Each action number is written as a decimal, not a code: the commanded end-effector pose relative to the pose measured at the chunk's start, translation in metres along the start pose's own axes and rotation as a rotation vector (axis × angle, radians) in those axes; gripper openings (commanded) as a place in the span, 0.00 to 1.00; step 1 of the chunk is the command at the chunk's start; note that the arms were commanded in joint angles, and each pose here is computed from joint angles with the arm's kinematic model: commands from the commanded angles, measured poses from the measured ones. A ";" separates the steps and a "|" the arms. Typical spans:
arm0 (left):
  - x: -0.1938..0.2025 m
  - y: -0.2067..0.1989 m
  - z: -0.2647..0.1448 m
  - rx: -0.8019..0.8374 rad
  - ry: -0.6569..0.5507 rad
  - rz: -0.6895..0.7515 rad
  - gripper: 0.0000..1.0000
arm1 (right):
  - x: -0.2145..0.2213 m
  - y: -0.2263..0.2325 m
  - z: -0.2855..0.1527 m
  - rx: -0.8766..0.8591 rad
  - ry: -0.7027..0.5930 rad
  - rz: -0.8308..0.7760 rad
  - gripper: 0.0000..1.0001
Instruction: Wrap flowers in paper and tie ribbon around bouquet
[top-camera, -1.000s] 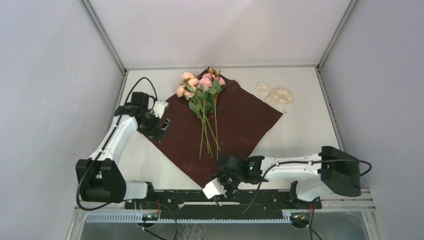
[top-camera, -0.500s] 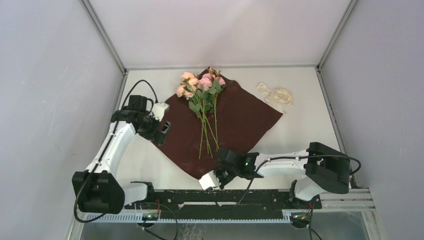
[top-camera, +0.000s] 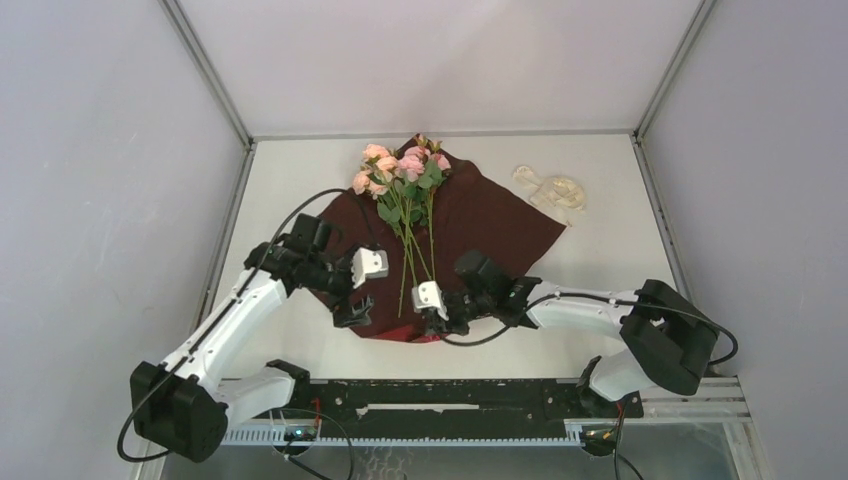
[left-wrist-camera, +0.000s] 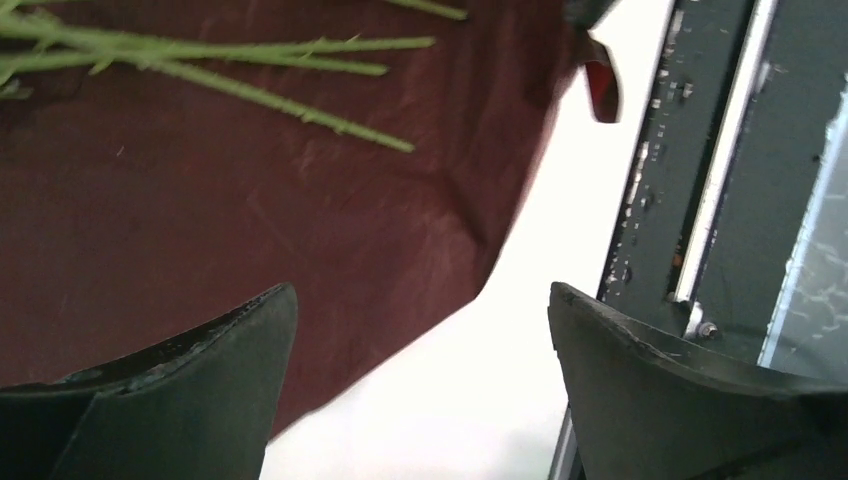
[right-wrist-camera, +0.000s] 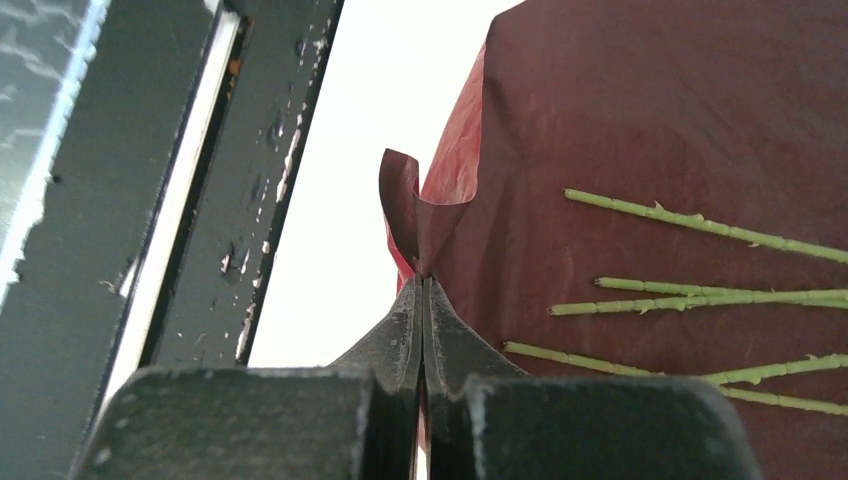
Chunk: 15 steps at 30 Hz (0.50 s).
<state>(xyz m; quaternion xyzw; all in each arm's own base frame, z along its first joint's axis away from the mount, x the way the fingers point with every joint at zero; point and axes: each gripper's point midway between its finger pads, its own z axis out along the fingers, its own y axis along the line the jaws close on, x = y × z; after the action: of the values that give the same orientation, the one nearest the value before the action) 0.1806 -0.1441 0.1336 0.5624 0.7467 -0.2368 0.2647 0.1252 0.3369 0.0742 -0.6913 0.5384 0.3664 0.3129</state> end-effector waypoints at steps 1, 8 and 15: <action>-0.012 -0.025 0.024 0.156 -0.104 0.215 1.00 | -0.033 -0.004 -0.015 -0.035 -0.157 0.119 0.00; -0.004 -0.037 0.061 0.198 -0.095 0.260 1.00 | -0.041 -0.016 -0.026 -0.027 -0.220 0.138 0.00; -0.019 -0.025 0.079 0.143 -0.072 0.207 0.96 | -0.052 -0.023 -0.036 -0.013 -0.265 0.114 0.00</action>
<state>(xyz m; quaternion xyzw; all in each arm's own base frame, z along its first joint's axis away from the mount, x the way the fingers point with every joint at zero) 0.1500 -0.1982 0.0780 0.6651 0.6482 -0.2847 0.2375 0.1462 0.3327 0.1072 -0.6054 0.5713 0.4530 0.3193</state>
